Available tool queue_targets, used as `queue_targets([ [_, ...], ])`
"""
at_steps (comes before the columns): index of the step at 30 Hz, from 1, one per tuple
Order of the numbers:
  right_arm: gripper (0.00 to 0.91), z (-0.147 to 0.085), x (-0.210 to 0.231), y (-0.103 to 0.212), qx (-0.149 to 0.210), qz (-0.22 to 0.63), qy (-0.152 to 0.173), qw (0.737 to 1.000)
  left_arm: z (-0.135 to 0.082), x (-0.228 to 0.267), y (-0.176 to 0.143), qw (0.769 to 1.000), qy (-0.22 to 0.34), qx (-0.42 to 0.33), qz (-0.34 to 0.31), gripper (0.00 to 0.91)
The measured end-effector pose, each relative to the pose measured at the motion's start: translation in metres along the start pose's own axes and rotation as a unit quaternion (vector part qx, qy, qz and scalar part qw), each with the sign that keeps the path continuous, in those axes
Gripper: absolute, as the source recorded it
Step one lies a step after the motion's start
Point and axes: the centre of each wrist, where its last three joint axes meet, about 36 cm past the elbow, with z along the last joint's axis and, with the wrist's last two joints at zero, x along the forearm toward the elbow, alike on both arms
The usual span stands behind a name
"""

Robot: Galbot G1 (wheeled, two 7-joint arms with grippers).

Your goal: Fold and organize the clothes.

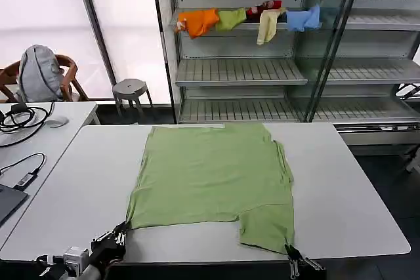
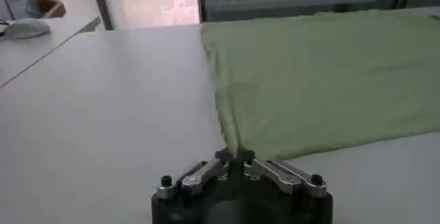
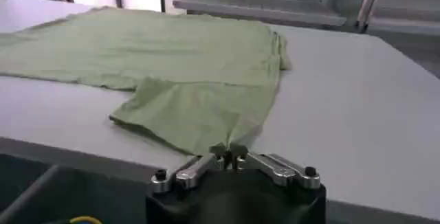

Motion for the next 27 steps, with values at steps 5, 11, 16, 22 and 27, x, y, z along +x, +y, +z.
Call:
queue_targets([
  [5, 0.0, -0.013, -0.015, -0.005, -0.005, 0.008, -0.032, 0.999, -0.008, -0.006, 0.006, 1.0, -0.03, 0.003, 0.004, 0.01],
  [11, 0.0, -0.024, -0.039, -0.009, -0.017, 0.017, -0.05, 0.998, -0.022, -0.016, 0.015, 0.998, -0.058, 0.021, 0.012, 0.01],
  [16, 0.0, -0.033, -0.063, -0.014, -0.021, 0.024, -0.058, 0.998, -0.035, -0.028, 0.019, 0.996, -0.08, 0.035, 0.025, 0.01],
  [22, 0.0, -0.045, -0.095, -0.019, -0.025, 0.028, -0.063, 0.997, -0.049, -0.047, 0.021, 0.993, -0.098, 0.052, 0.038, 0.01],
  [27, 0.0, -0.055, -0.12, -0.018, -0.028, 0.029, -0.071, 0.997, -0.058, -0.065, 0.024, 0.991, -0.108, 0.059, 0.046, 0.01],
])
